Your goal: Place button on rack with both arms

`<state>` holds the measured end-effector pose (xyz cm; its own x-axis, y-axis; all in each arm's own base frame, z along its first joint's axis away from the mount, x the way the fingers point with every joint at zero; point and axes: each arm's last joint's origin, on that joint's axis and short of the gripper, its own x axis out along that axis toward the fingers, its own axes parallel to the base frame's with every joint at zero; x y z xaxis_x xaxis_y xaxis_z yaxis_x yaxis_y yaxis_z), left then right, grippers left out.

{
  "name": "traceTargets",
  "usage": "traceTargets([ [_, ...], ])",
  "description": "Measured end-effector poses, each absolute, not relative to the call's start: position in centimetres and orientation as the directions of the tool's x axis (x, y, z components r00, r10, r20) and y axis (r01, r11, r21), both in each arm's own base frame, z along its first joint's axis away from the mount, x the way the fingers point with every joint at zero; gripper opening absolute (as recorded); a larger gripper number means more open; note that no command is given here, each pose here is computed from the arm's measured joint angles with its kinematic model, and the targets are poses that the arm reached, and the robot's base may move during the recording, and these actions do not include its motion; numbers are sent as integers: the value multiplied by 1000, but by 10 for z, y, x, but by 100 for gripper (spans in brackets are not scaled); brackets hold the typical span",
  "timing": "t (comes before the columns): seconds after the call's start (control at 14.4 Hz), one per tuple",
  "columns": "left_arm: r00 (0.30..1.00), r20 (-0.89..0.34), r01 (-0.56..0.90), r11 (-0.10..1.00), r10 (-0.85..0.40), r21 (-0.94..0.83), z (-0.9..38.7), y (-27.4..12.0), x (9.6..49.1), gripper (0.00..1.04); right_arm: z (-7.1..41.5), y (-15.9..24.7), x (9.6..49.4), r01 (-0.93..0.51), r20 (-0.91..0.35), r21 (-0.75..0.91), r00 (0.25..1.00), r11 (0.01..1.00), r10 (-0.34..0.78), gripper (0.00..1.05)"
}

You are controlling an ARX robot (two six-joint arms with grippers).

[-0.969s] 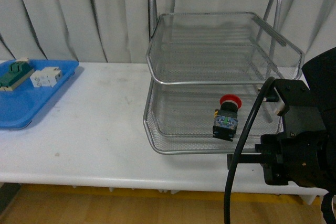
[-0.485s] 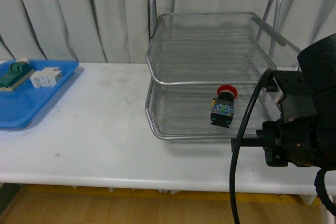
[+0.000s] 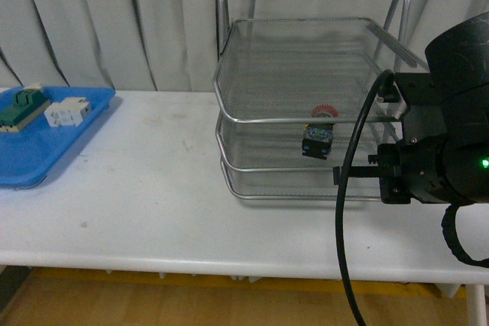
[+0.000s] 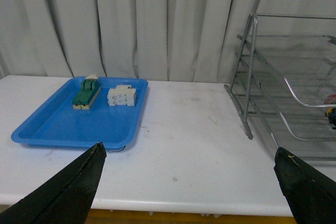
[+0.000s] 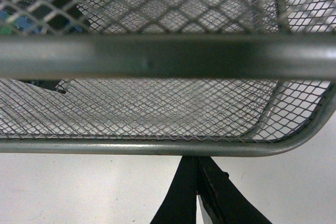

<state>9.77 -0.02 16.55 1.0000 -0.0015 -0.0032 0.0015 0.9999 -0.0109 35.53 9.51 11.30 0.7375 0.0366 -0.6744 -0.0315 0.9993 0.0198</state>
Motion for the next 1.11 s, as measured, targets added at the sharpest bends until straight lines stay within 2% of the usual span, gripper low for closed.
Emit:
traceTargets([
  [0.69, 1000, -3, 1, 1000, -2, -11, 166, 0, 98, 98, 115, 90, 378, -1, -675, -17, 738, 1000, -11, 2],
  [0.83, 1000, -3, 1, 1000, -2, -11, 166, 0, 98, 98, 119, 89, 371, -15, -674, 8, 738, 1000, 17, 2],
  [1.11, 1000, -3, 1, 1000, -2, -11, 166, 0, 98, 98, 128, 83, 330, -65, -690, 127, 711, 990, 135, 2],
])
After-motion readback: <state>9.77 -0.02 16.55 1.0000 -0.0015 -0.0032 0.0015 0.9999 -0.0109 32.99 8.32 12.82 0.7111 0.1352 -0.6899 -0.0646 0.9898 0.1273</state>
